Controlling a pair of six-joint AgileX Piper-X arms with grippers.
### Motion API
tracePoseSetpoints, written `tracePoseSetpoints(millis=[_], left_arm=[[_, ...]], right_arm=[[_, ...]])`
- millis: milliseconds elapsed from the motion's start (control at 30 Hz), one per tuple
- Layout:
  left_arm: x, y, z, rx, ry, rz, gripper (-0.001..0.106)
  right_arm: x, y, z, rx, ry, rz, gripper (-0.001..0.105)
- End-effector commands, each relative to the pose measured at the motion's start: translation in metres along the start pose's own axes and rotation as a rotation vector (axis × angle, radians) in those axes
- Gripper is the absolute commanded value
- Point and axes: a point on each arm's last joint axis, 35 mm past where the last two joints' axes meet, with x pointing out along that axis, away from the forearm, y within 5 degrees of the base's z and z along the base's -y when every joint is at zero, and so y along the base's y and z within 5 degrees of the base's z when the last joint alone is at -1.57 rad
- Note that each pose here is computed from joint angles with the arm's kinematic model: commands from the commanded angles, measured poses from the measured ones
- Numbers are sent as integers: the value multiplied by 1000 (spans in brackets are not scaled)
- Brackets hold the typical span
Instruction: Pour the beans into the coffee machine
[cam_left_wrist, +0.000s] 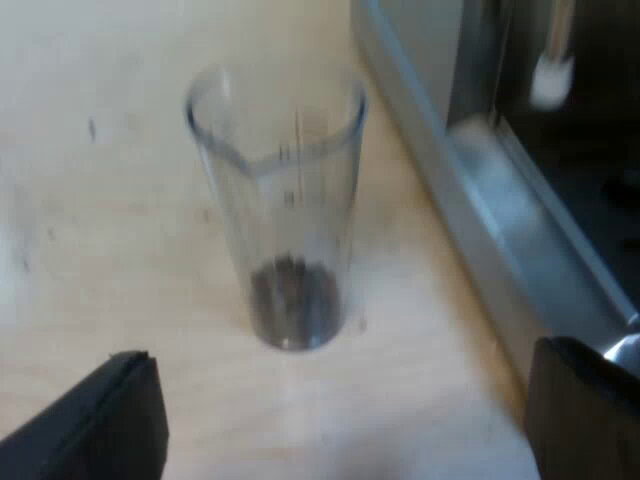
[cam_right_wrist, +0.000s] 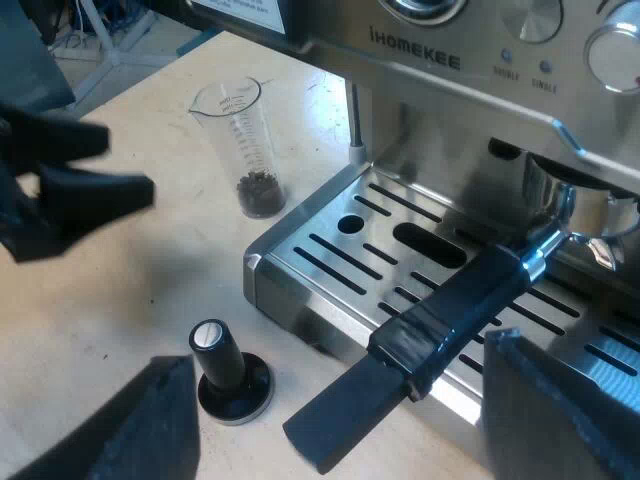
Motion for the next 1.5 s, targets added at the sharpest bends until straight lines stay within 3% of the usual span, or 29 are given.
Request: tracePoseSetpoints(millis=[33,400,767,1000,1500], left_arm=[[10,1,-1,-4,-25,-9,86],[34,6,-14,-4,-22,-13,86],[52,10,-21,6,-100,-26,86],[62,13,-28,-33,-132,-34,86],[65,16,-28,-31,-169,39,86]], right_arm=[[-3,-1,7,-12,-37,6,62],[-3,-1,7,-12,-37,6,62],[-3,-1,7,-12,-37,6,62],[-3,-1,7,-12,-37,6,62],[-3,0,7,-12,-37,10,62]])
